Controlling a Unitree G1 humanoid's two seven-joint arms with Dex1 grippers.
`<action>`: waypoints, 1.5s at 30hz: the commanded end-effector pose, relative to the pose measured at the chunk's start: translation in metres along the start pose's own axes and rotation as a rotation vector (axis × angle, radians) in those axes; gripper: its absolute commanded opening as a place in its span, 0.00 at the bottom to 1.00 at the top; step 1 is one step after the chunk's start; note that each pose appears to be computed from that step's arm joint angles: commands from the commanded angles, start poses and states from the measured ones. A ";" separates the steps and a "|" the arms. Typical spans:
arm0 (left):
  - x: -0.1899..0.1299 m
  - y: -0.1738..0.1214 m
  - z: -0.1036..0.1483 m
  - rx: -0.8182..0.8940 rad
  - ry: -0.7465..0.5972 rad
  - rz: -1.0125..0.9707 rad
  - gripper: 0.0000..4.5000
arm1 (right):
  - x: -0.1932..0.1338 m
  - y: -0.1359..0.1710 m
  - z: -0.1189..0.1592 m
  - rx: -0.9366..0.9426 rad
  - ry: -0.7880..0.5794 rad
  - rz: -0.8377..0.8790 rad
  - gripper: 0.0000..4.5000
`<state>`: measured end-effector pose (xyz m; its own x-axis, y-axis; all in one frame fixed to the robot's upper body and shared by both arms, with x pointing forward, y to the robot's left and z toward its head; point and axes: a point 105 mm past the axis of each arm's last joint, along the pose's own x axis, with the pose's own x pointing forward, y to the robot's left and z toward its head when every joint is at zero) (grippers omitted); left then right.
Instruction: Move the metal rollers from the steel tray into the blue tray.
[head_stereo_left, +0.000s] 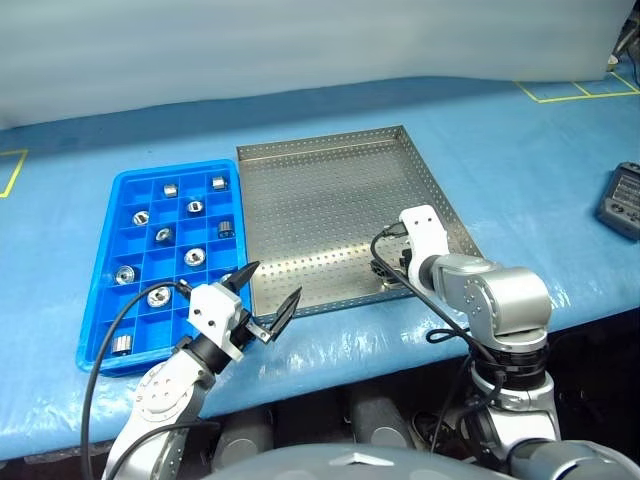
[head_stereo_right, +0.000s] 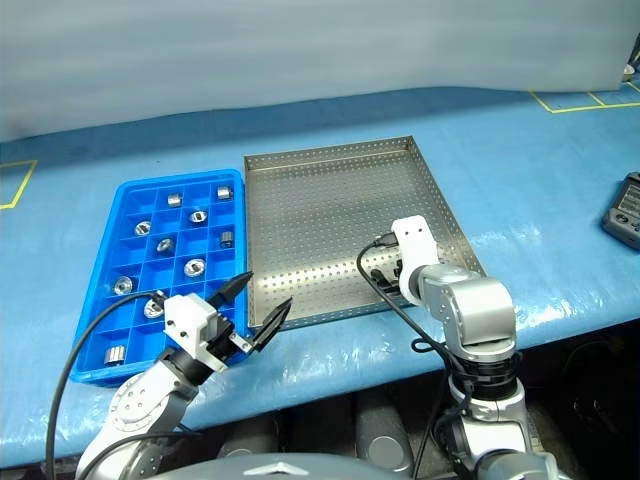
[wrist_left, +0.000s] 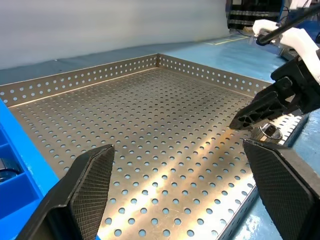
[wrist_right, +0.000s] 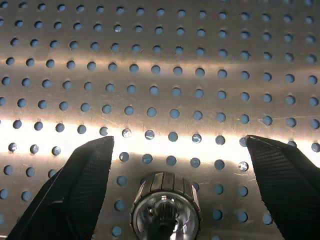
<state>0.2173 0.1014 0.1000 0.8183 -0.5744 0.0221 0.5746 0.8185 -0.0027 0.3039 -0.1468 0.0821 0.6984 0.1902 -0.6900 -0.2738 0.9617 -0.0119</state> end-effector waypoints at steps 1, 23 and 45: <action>0.002 -0.005 0.002 -0.014 -0.031 -0.005 1.00 | -0.003 0.003 -0.003 -0.017 0.013 0.043 0.99; -0.030 0.015 0.000 0.013 0.010 0.132 1.00 | 0.002 0.052 0.014 -0.080 -0.002 0.203 0.38; -0.105 0.034 0.028 0.115 0.018 0.599 1.00 | -0.030 0.246 0.078 -0.475 -0.648 0.923 0.38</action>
<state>0.1527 0.1914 0.1062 0.9988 -0.0225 -0.0446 0.0255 0.9973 0.0683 0.2764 0.0891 0.1413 0.3392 0.9284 -0.1519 -0.9404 0.3390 -0.0280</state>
